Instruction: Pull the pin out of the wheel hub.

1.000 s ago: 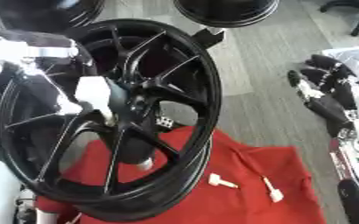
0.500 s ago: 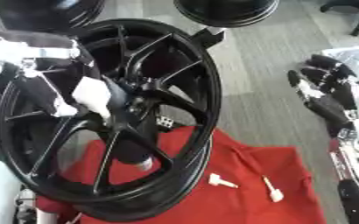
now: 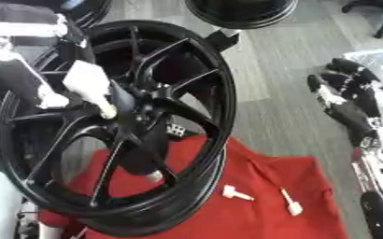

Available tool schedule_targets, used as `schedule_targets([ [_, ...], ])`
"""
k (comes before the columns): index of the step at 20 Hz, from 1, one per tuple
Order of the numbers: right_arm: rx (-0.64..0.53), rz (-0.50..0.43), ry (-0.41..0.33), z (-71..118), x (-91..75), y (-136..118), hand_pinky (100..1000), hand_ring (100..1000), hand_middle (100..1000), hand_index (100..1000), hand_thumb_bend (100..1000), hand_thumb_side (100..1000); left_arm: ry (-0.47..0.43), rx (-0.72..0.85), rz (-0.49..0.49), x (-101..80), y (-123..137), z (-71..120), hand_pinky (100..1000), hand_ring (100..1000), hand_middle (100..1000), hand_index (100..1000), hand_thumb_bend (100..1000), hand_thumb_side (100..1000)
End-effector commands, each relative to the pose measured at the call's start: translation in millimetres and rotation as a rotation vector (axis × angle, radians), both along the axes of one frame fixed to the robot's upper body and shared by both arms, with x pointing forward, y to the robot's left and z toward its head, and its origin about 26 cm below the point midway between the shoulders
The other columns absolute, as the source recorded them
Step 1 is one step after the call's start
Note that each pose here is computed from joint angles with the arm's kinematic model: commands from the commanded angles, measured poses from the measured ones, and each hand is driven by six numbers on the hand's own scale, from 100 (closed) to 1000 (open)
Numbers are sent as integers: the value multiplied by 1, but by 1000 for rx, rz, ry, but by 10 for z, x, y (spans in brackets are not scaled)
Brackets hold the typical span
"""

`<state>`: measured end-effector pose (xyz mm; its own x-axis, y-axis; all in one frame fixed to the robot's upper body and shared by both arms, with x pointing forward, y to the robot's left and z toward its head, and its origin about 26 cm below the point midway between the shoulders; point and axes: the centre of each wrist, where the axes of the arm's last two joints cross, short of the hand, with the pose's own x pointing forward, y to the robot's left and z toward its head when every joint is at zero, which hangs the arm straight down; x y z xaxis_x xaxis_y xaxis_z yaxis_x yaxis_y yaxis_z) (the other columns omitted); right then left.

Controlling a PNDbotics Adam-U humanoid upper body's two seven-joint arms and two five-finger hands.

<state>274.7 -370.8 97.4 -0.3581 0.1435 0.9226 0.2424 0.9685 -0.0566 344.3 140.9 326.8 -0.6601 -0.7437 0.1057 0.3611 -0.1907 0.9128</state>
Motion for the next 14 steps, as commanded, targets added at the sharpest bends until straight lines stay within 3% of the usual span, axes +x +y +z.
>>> schedule_targets([
  [1,-23,-4,-17,81,1,-40,897,740,712,745,477,203,34,-18,102,-76,224,241,743,681,569,409,112,101],
  [5,-22,-9,-24,93,3,-46,897,740,712,745,475,203,-14,-118,233,-101,694,299,745,680,568,413,100,104],
  [14,-18,-21,-39,115,-5,-50,896,740,713,745,469,204,-172,-377,648,-147,1929,223,747,678,569,435,100,128],
])
